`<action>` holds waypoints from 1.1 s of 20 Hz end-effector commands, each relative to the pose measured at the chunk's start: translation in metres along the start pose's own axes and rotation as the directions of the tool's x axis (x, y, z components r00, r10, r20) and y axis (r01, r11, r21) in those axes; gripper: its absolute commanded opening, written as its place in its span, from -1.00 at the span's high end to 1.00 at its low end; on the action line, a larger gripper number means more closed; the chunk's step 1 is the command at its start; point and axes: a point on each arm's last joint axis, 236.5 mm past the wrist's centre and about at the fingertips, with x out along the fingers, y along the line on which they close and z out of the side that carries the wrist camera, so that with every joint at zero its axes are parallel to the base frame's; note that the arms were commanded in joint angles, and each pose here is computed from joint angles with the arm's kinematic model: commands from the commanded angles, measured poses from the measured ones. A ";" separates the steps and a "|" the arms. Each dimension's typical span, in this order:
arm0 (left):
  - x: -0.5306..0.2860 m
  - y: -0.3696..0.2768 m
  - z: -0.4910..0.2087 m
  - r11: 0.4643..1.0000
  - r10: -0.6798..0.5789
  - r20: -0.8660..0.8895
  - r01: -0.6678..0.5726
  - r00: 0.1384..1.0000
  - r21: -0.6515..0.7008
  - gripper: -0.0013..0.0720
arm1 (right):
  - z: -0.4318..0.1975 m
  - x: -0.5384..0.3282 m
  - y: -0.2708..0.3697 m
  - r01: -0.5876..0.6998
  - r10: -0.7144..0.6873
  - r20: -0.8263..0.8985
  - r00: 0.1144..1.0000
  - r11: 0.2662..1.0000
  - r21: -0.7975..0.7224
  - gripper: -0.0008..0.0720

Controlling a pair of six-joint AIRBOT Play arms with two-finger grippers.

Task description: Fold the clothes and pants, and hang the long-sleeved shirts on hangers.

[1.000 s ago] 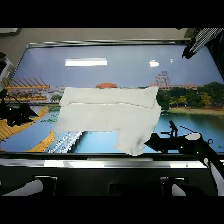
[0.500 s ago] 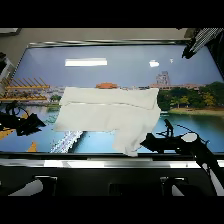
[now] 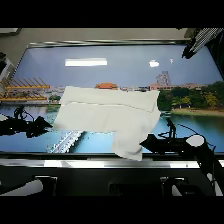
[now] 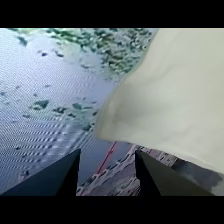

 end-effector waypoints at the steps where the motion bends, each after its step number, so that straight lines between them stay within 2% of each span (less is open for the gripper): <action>1: 0.013 0.002 0.006 1.000 -0.021 0.004 0.021 1.000 -0.005 -0.15 | -0.004 -0.006 0.008 -0.015 0.015 0.014 1.000 1.000 -0.003 0.89; 6: 0.033 -0.004 0.007 1.000 -0.018 -0.012 0.019 1.000 0.006 -0.07 | -0.010 -0.014 0.017 -0.031 0.032 0.020 0.999 0.999 -0.015 0.89; 7: 0.037 -0.007 0.006 1.000 -0.014 -0.013 0.014 1.000 0.018 0.06 | -0.011 -0.015 0.018 -0.034 0.034 0.023 0.999 0.999 -0.014 0.89; 8: 0.039 -0.009 0.006 0.999 -0.012 -0.014 0.013 1.000 0.029 0.52 | -0.013 -0.016 0.020 -0.037 0.037 0.020 0.999 0.999 -0.019 0.89; 9: 0.039 -0.011 0.005 0.999 -0.012 -0.016 0.013 1.000 0.036 0.86 | -0.015 -0.017 0.021 -0.039 0.039 0.017 0.999 0.999 -0.021 0.89; 10: 0.038 -0.013 0.004 0.999 -0.015 -0.020 0.016 1.000 0.037 0.93 | -0.017 -0.019 0.023 -0.042 0.042 0.015 0.999 0.999 -0.026 0.89; 13: 0.019 -0.020 -0.005 0.998 -0.031 -0.045 0.033 0.999 0.044 0.93 | -0.018 -0.032 0.022 0.024 -0.023 0.019 1.000 0.998 -0.051 0.89; 16: -0.021 -0.019 -0.022 0.998 0.034 -0.026 -0.032 0.999 0.053 0.93 | -0.021 -0.059 0.020 0.136 -0.134 0.029 0.990 0.988 -0.076 0.90; 19: -0.070 -0.026 -0.038 0.993 0.098 0.078 -0.103 0.992 0.058 0.93 | -0.041 -0.081 0.031 0.167 -0.171 -0.026 0.985 0.979 -0.118 0.90; 22: -0.103 -0.049 -0.039 0.989 0.062 0.221 -0.089 0.973 0.115 0.93 | -0.024 -0.092 0.049 0.151 -0.142 0.069 0.987 0.978 -0.143 0.90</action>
